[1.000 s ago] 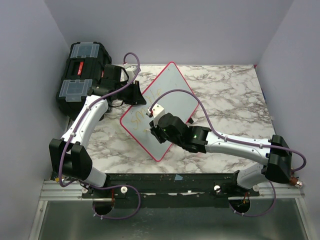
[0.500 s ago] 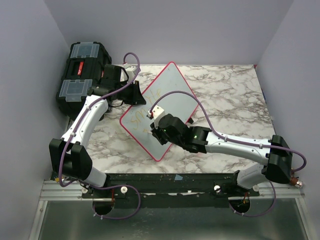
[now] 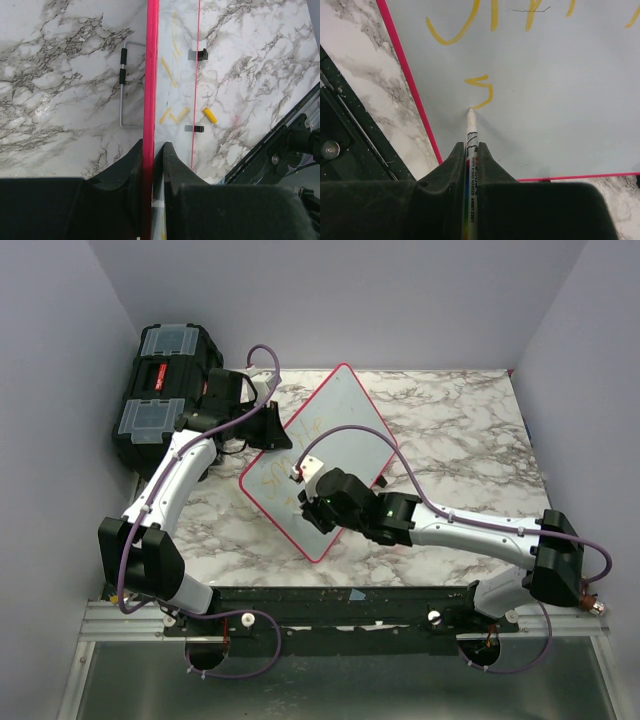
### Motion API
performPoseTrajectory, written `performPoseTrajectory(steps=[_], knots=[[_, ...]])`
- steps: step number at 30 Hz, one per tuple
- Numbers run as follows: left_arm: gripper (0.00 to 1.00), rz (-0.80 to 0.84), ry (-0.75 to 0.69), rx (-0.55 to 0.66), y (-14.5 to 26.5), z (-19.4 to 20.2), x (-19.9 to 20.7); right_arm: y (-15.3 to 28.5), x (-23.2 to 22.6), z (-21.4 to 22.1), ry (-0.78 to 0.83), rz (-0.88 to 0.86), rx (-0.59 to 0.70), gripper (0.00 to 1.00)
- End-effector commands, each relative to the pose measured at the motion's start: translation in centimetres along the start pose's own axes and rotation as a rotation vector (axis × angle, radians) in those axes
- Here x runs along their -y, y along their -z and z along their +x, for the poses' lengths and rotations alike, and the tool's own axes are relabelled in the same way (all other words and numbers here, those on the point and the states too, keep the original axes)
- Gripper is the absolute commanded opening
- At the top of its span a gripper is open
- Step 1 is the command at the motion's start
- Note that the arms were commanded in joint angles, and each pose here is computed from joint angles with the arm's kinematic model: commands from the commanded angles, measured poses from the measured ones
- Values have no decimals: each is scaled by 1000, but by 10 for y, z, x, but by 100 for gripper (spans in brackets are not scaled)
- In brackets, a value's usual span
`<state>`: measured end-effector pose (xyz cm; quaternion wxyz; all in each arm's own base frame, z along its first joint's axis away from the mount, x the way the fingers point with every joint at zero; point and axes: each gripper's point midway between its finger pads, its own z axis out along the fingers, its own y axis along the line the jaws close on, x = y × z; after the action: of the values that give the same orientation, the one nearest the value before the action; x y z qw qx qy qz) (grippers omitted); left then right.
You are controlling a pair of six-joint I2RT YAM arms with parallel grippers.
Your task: Write a sentence on the whiteboard
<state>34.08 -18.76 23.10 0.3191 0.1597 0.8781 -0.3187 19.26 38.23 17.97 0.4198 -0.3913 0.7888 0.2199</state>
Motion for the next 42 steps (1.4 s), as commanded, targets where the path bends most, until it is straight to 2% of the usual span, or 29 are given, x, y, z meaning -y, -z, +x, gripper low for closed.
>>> performPoseTrajectory(steps=[1,8,13,18,24,42], knots=[[0,-122,-73,-12,0,2,-21,-12,-15,-8,26,-53,1,1],[0,-127,-76,-14,1,3,-22,1,-16,-49,13,-54,96,1],[0,-128,-77,-15,1,3,-23,21,-12,-58,-22,-46,132,1],[0,-132,-78,-19,0,5,-24,40,13,-59,-63,69,196,1],[0,-128,-81,-17,1,5,-23,25,35,-42,-50,195,132,1],[0,-110,-77,-16,-1,9,-20,-1,25,-33,-38,141,79,1]])
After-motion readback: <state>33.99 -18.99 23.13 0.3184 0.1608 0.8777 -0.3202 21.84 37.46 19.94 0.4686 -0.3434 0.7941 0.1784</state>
